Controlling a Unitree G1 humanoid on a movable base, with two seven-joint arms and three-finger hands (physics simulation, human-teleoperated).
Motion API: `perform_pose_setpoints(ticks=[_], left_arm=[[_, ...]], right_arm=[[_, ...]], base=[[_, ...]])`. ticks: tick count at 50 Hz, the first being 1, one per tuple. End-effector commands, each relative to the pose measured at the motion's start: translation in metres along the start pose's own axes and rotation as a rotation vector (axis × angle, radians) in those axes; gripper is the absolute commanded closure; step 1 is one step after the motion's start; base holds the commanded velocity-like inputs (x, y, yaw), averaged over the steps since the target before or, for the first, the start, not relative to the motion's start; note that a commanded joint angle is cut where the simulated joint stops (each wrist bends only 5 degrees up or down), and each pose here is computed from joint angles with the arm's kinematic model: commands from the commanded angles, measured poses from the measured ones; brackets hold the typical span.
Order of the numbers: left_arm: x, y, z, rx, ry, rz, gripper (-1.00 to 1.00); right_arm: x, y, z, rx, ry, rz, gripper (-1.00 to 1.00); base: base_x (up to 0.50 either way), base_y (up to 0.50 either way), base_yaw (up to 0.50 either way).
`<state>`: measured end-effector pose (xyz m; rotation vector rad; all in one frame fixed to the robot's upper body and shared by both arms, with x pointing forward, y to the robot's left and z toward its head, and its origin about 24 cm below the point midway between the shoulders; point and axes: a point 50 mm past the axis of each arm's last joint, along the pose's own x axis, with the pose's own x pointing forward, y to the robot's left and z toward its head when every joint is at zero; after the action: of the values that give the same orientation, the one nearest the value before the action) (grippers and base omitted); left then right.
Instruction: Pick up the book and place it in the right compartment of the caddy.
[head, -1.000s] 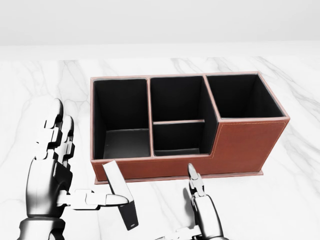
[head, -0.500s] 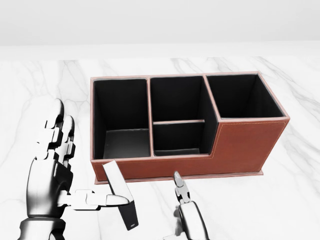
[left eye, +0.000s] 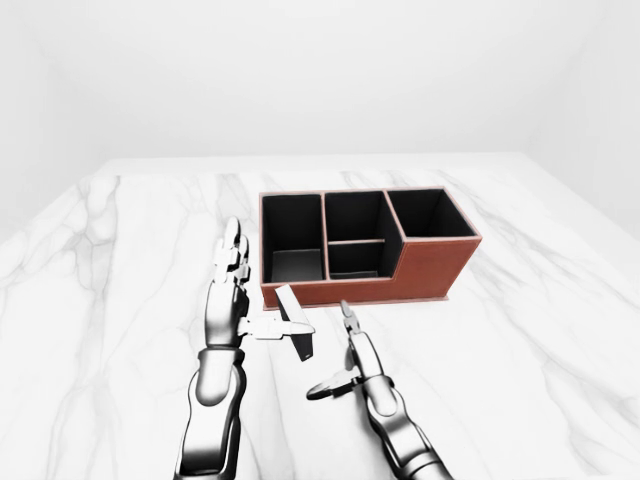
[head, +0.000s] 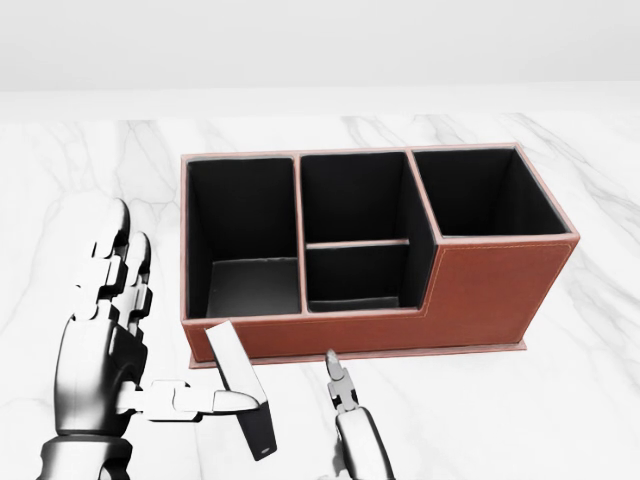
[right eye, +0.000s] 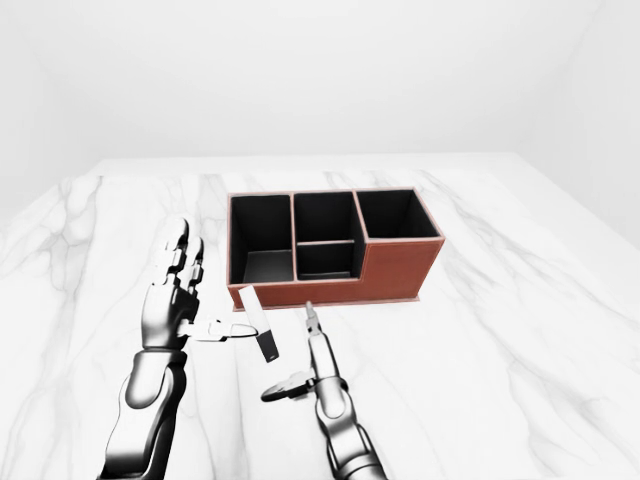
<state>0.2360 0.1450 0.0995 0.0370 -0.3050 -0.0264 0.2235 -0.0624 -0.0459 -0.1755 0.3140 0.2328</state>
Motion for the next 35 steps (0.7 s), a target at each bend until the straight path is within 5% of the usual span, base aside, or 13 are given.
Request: perform_pose_setpoints(ticks=[1,35], left_arm=[[-0.0014,0.0007,-0.0012,-0.013,0.006,-0.005,-1.00],[-0.0013,0.0000,-0.0013,-0.014,0.007,-0.008,-1.00]], right_arm=[[0.0020,0.0074,0.0038,-0.009,-0.009,0.011,-1.00],[0.0110,0.0173,0.0091,-0.021,-0.007,0.030,-1.00]], base=[[0.00,0.00,0.00],[0.00,0.00,0.00]])
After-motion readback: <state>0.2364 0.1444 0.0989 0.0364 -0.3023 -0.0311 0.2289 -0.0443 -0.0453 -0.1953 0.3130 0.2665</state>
